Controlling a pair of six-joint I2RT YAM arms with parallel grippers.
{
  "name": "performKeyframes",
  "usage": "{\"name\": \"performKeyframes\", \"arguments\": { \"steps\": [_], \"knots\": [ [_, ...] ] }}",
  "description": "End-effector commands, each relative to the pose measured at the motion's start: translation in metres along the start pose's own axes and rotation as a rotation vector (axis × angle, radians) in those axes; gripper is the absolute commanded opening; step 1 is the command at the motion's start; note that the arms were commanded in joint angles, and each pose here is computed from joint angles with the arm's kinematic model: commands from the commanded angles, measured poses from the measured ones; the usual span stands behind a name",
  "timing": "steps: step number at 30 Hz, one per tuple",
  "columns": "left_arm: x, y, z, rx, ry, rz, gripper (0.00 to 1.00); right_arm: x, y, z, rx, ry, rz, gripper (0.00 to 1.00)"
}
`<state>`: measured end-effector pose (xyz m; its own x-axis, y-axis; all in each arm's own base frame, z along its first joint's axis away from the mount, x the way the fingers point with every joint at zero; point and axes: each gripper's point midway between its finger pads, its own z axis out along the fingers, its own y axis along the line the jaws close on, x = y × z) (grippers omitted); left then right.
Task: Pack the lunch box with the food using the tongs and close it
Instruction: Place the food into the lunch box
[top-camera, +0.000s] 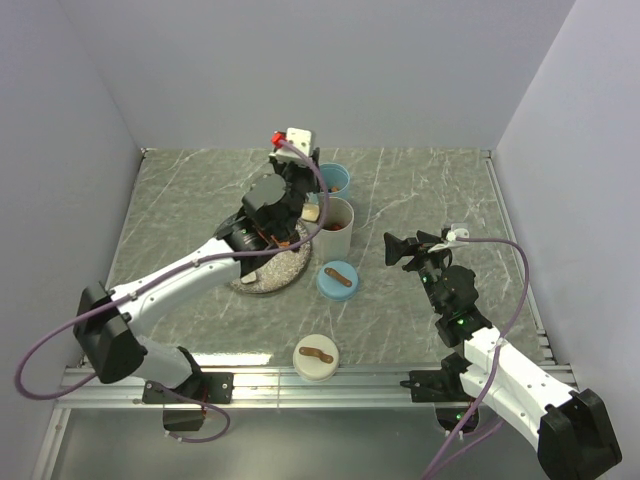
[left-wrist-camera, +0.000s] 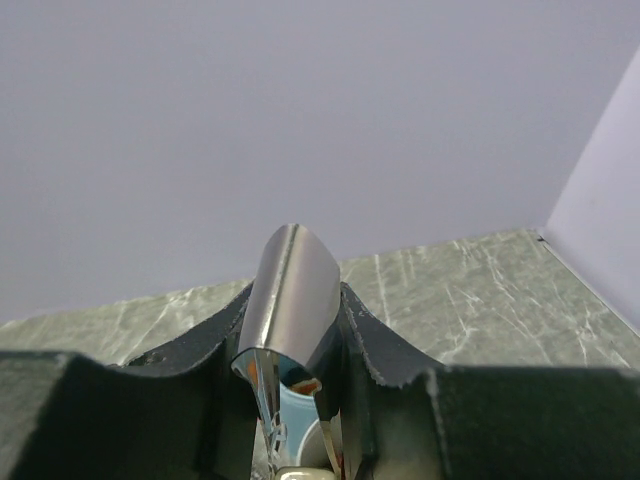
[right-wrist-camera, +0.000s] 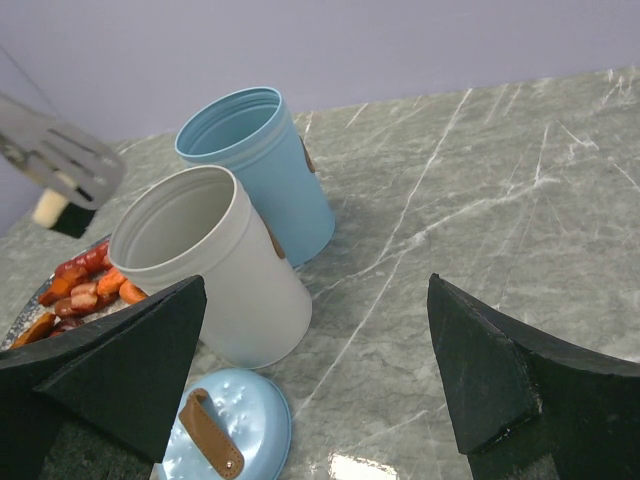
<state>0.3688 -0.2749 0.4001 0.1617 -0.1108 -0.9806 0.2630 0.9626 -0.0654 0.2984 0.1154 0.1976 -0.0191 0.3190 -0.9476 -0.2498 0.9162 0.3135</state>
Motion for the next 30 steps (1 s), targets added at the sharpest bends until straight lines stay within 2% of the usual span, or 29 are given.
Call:
{"name": "performKeyframes", "arguments": {
  "steps": [1, 12, 15, 19, 24, 30],
  "knots": [
    [-0.032, -0.024, 0.012, 0.086, -0.088, -0.034, 0.22, -0.018, 0.004, 0.003, -0.011, -0.053, 0.006, 0.98],
    [-0.026, -0.058, 0.035, 0.179, -0.102, -0.040, 0.24, -0.019, 0.005, 0.003, -0.014, -0.056, 0.007, 0.98],
    [-0.021, -0.062, 0.037, 0.190, -0.091, -0.042, 0.28, -0.018, 0.004, 0.003, -0.013, -0.054, 0.006, 0.98],
    [-0.018, -0.064, 0.038, 0.195, -0.088, -0.040, 0.40, -0.019, 0.005, 0.002, -0.016, -0.057, 0.007, 0.98],
    [-0.019, -0.063, 0.036, 0.196, -0.091, -0.035, 0.44, -0.018, 0.005, 0.002, -0.015, -0.053, 0.006, 0.98],
    [-0.037, -0.056, 0.028, 0.184, -0.142, -0.045, 0.44, -0.018, 0.005, 0.002, -0.015, -0.055, 0.007, 0.98]
  ]
}}
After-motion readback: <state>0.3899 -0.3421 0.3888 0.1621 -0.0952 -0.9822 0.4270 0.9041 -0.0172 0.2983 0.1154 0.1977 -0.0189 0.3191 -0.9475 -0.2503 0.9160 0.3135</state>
